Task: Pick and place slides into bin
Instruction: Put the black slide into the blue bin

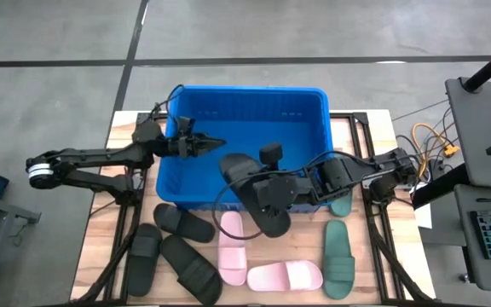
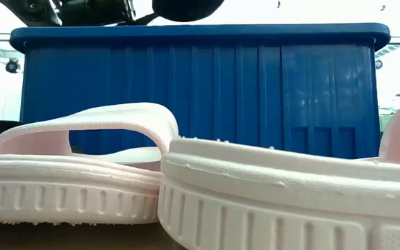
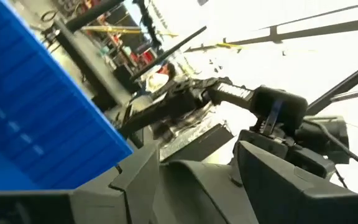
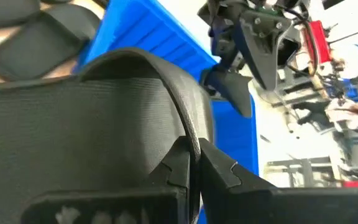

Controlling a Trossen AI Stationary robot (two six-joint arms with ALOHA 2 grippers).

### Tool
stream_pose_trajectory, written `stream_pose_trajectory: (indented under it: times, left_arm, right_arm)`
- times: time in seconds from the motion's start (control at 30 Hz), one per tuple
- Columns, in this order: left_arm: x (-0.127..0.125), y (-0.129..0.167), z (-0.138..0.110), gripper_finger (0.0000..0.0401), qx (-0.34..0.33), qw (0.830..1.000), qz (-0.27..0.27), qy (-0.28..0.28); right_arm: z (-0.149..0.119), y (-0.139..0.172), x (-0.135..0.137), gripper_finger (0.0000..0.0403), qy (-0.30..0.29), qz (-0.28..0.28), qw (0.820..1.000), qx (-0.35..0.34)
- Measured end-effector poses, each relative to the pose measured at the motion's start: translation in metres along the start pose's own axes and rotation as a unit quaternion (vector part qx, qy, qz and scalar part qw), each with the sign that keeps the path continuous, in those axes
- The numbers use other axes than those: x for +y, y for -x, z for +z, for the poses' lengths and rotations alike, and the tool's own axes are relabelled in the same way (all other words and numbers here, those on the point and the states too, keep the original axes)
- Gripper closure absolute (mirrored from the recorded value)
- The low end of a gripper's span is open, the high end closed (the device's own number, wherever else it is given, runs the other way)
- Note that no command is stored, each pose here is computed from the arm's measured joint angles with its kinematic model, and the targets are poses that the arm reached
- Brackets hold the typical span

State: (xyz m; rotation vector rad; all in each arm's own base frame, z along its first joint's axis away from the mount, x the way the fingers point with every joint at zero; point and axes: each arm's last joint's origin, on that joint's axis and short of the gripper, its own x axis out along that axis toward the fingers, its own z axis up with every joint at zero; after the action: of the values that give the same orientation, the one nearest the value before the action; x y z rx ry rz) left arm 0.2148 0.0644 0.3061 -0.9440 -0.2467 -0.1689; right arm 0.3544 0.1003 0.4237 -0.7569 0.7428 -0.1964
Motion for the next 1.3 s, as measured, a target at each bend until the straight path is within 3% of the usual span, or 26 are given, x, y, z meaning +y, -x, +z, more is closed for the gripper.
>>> stream_pose_trajectory:
  times: [0.2,0.4,0.53,0.77,0.9,1.13,1.3]
  left_arm:
    - [-0.017,0.002,0.01,0.0202,-0.049,0.993,-0.078,-0.069]
    - [-0.027,0.007,0.013,0.0202,-0.065,0.989,-0.105,-0.084]
    - [-0.044,0.017,0.016,0.0202,-0.081,0.97,-0.156,-0.165]
    - [-0.071,0.039,0.022,0.0202,-0.119,0.947,-0.19,-0.229]
    - [-0.079,0.051,0.024,0.0203,-0.139,0.942,-0.156,-0.263]
    - [-0.082,0.067,0.022,0.0203,-0.122,0.943,-0.039,-0.306]
    - [-0.081,0.077,0.02,0.0203,-0.126,0.932,0.025,-0.339]
  right_arm:
    - [-0.004,-0.001,-0.001,0.0394,-0.026,-0.028,0.999,0.025]
    - [-0.008,0.0,-0.006,0.0394,-0.044,-0.057,0.996,0.043]
    - [-0.011,-0.001,-0.012,0.0394,-0.069,-0.07,0.994,0.047]
    - [-0.021,-0.003,-0.03,0.0394,-0.12,-0.085,0.987,0.061]
    - [-0.029,0.001,-0.044,0.0394,-0.145,-0.094,0.983,0.062]
    - [-0.044,0.004,-0.067,0.0394,-0.152,-0.109,0.979,0.077]
    - [-0.055,0.0,-0.078,0.0394,-0.152,-0.115,0.976,0.101]
